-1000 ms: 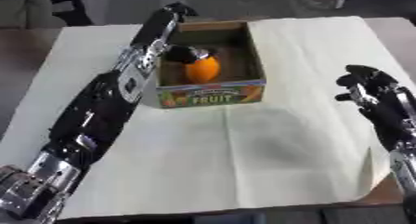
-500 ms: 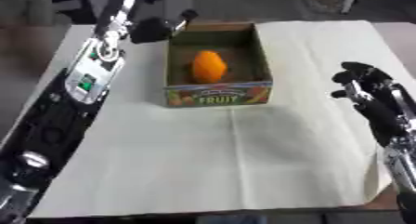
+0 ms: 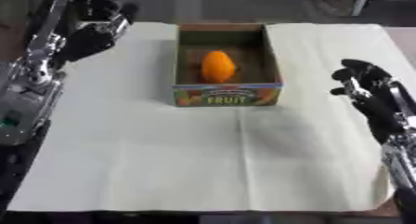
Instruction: Pick up objects on the table and place them in the box.
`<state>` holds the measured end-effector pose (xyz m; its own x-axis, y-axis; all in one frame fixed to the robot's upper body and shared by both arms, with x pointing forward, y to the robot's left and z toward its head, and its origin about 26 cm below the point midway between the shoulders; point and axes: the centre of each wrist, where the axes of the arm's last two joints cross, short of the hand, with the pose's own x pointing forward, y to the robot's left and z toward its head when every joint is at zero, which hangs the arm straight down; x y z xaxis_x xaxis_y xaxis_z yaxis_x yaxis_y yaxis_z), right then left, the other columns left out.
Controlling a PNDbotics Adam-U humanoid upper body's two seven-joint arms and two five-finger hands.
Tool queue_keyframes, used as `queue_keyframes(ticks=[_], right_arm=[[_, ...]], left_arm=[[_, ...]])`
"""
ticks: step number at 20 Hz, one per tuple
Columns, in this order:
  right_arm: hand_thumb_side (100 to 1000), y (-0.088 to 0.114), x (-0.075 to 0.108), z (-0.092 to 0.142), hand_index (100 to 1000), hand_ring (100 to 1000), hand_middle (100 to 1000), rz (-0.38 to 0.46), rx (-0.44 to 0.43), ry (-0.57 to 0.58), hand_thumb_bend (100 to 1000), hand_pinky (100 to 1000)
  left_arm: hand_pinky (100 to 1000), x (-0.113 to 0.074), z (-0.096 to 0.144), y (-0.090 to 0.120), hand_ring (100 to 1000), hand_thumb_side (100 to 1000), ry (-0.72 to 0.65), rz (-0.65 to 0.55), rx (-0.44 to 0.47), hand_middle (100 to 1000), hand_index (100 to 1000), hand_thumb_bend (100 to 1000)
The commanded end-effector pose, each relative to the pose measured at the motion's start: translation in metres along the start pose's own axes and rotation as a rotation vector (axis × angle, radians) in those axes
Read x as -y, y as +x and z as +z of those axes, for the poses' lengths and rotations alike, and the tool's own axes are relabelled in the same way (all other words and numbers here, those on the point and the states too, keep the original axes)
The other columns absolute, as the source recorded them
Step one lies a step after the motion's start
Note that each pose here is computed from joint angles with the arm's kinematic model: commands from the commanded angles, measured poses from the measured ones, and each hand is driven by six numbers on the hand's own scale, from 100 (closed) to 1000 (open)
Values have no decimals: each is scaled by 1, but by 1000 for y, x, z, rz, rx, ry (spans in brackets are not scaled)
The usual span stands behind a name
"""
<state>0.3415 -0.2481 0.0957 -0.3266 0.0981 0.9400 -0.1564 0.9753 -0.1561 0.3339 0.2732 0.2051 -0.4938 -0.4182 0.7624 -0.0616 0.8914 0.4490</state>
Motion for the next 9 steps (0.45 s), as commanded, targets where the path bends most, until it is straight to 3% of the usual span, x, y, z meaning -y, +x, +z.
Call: queue_keyframes(ticks=[1,9], right_arm=[[362,10,6,-3,785,776,632,11,34,-12,100,640],[363,10,7,-3,785,776,632,10,35,-21,100,640]], left_arm=[[667,-10,5,9,628,337,54,19,37,604,721,374],[660,-6,22,-7,620,358,90,77,-17,597,719,347]])
